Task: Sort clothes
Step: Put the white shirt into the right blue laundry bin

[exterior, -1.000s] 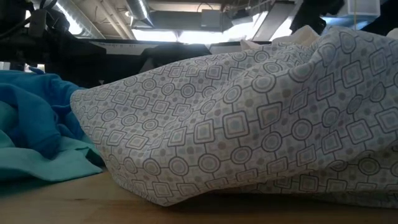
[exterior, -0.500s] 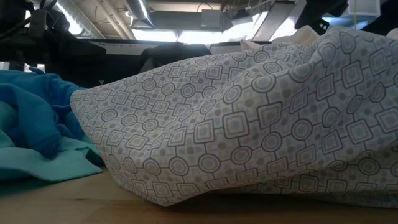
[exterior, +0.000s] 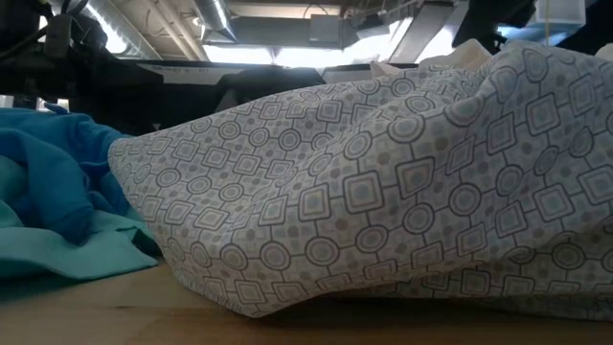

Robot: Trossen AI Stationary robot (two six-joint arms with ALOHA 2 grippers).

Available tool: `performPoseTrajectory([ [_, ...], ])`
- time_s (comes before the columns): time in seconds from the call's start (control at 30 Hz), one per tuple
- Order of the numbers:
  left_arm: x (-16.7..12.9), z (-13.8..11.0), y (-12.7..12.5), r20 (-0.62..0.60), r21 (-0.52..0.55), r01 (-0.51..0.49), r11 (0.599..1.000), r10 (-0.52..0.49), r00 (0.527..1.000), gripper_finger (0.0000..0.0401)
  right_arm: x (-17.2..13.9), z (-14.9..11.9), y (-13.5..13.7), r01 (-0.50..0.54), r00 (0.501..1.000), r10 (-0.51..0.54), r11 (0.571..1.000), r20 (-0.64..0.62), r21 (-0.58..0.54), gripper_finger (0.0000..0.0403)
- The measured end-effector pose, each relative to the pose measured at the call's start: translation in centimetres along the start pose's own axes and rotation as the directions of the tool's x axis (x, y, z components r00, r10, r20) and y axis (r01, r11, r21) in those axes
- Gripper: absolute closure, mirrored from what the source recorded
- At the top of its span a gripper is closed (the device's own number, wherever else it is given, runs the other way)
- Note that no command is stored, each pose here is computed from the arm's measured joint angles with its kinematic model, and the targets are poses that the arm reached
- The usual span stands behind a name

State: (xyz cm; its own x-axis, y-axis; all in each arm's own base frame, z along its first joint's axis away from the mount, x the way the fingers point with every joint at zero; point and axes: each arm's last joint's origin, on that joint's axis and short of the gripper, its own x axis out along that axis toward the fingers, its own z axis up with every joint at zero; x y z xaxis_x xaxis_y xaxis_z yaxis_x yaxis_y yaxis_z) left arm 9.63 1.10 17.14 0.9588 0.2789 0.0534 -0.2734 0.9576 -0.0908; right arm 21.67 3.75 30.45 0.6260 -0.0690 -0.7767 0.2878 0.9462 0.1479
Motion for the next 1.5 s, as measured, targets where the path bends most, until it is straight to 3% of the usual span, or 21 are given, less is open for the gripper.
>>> performPoseTrajectory([
  [0.43, 0.0, -0.1, 0.0, -0.008, 0.002, -0.001, 1.000, 0.001, 1.000, 0.0276, 4.6, -0.9, 0.5, 0.107, 0.968, -0.120, 0.992, -0.219, -0.069, 0.0040],
  [0.93, 0.0, -0.1, 0.0, -0.009, 0.002, -0.001, 1.000, 0.001, 1.000, 0.0276, 7.7, -1.3, 1.1, 0.105, 0.942, -0.141, 0.986, -0.306, -0.132, 0.0040],
  [1.3, 0.0, -0.1, 0.0, -0.010, 0.000, -0.001, 1.000, 0.001, 1.000, 0.0276, 11.2, -2.4, 1.3, 0.131, 0.887, -0.216, 0.965, -0.408, -0.226, 0.0040],
  [1.5, 0.0, -0.1, 0.0, -0.010, -0.002, -0.001, 1.000, 0.001, 1.000, 0.0276, 11.3, -2.4, 1.3, 0.125, 0.884, -0.211, 0.967, -0.417, -0.224, 0.0088],
])
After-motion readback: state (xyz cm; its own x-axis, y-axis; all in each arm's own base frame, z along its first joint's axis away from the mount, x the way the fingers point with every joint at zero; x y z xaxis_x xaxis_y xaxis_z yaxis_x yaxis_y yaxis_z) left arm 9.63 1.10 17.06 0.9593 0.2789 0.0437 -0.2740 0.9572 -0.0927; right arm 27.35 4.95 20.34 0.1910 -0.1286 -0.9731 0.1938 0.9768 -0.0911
